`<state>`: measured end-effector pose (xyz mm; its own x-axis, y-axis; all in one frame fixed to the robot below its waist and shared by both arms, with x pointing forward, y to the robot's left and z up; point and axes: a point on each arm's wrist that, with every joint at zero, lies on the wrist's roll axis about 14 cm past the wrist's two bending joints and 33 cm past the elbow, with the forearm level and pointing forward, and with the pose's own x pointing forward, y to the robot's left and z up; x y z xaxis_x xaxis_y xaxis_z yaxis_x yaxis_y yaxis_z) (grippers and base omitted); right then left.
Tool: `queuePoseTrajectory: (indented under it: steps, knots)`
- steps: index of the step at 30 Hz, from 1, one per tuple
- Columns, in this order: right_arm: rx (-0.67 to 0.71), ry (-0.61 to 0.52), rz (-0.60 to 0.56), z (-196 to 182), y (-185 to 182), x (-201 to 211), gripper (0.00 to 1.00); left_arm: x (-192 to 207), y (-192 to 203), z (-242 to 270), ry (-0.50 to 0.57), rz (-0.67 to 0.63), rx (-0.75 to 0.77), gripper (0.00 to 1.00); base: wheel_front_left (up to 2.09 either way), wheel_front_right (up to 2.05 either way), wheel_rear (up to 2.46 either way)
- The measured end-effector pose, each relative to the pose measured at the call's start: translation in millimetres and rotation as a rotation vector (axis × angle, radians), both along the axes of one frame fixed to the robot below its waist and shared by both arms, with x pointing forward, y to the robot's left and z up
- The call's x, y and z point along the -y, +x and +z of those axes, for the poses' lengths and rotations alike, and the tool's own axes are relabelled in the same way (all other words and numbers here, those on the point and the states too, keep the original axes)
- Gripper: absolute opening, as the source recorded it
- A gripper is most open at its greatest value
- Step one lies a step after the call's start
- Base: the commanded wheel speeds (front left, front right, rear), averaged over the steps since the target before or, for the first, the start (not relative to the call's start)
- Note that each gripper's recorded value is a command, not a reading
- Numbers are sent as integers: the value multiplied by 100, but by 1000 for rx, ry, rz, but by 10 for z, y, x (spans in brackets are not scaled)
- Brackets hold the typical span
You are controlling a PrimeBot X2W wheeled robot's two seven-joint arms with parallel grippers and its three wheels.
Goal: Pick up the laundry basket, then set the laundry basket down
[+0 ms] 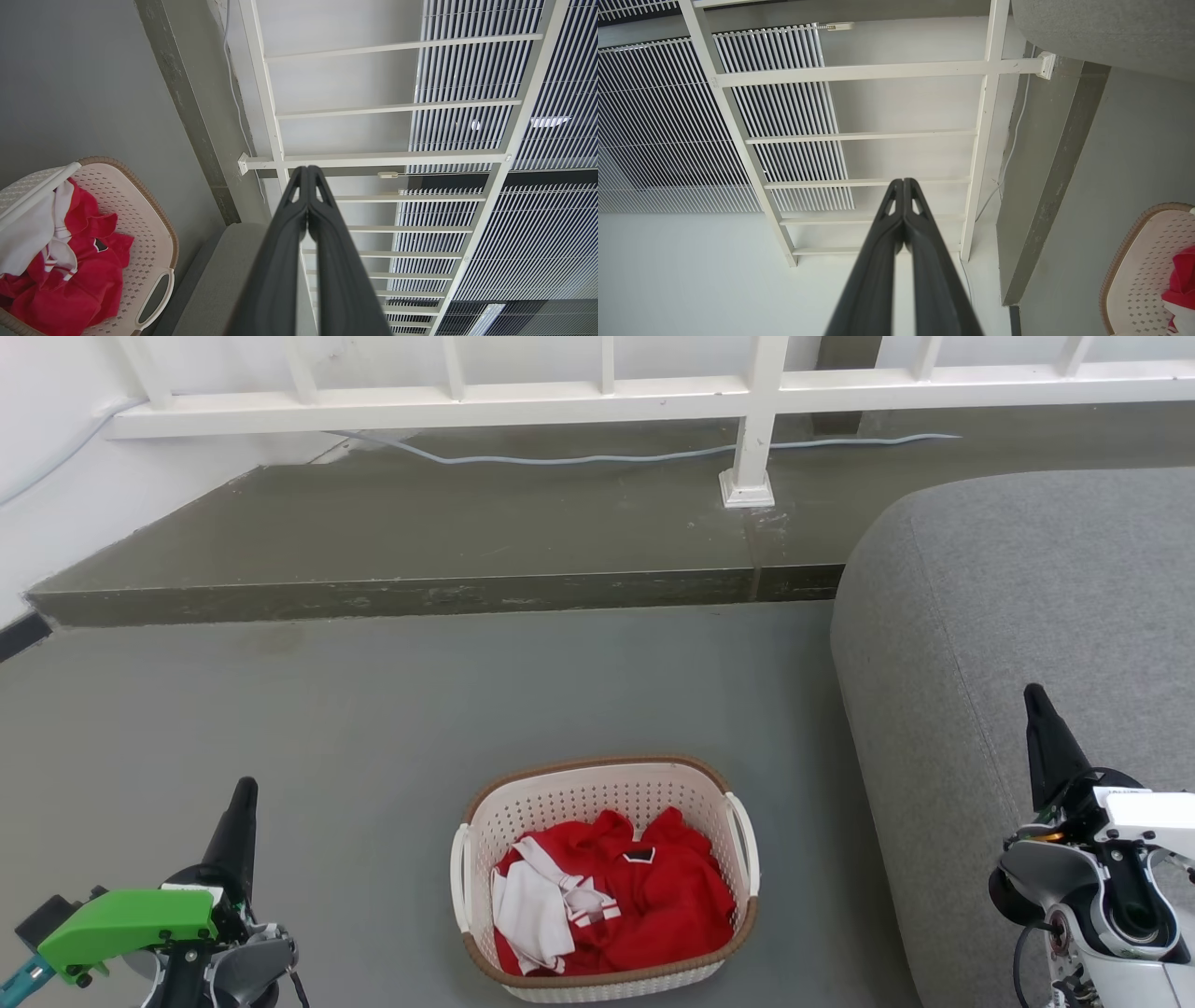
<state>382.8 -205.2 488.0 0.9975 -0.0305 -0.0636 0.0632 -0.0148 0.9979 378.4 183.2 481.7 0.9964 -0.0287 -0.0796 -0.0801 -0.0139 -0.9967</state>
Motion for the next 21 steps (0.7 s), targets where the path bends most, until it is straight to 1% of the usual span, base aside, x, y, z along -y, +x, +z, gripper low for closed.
queuePoseTrajectory:
  steps: [21]
  knots:
    - [0,0,-1,1,0,2,0,-9,0,1,0,3,0,0,0,0,0]
